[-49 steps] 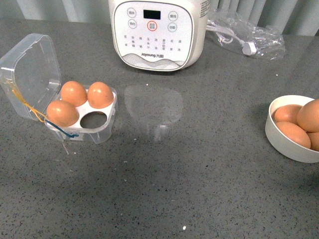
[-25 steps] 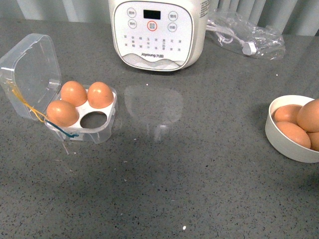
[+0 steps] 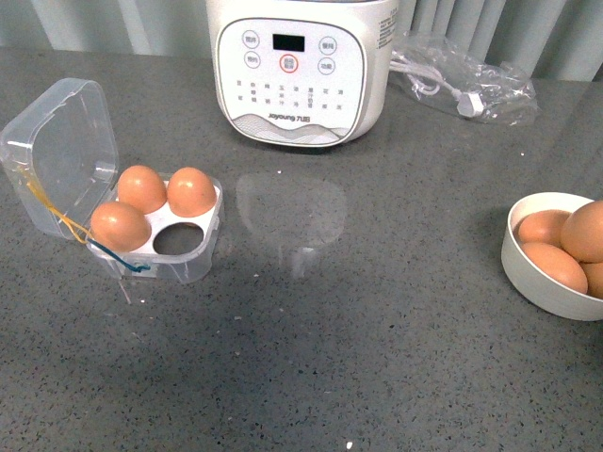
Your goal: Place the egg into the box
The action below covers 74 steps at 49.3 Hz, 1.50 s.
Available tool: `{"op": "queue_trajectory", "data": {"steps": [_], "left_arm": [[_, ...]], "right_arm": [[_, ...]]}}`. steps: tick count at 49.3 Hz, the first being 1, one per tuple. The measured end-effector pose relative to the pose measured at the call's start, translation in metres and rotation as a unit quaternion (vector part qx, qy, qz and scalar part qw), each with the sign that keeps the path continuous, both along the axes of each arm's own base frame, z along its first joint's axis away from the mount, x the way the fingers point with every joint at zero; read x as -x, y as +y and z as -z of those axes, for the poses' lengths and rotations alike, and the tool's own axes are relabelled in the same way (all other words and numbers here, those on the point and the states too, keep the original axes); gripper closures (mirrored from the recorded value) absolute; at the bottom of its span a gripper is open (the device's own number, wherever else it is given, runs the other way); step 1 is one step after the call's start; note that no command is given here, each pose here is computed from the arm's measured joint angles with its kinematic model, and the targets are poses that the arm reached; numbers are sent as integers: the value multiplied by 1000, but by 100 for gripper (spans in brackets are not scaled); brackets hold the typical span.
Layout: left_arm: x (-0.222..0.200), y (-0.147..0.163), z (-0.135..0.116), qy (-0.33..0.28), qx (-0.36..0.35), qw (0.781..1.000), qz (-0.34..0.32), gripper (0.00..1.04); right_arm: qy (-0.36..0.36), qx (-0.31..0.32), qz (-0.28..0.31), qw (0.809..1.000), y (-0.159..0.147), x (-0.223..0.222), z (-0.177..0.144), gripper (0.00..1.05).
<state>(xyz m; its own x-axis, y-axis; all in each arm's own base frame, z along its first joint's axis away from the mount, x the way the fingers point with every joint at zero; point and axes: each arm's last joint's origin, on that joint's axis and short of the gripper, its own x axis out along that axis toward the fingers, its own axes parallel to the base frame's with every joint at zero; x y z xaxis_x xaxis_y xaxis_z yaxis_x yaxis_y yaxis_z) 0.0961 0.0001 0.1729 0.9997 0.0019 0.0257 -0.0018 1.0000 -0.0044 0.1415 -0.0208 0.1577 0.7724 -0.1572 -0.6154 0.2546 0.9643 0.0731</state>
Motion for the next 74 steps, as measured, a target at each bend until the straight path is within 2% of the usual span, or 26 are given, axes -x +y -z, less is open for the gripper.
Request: {"op": "queue_trajectory", "data": {"steps": [6, 12, 17, 29, 45, 74], "left_arm": [[0, 0, 0, 0, 0, 1000, 0, 7], [0, 0, 0, 0, 0, 1000, 0, 7], [0, 0, 0, 0, 0, 1000, 0, 7], [0, 0, 0, 0, 0, 1000, 0, 7], [0, 0, 0, 0, 0, 1000, 0, 7], [0, 0, 0, 0, 0, 1000, 0, 7]], "right_arm": [[-24, 69, -88, 993, 4, -11, 0, 7], [-35, 85, -142, 986, 10, -19, 1, 7], [-40, 66, -189, 979, 18, -30, 2, 7], [-58, 56, -205, 975, 20, -57, 5, 7], [-41, 56, -219, 973, 19, -88, 14, 7], [-35, 32, -253, 966, 30, -110, 34, 7]]}}
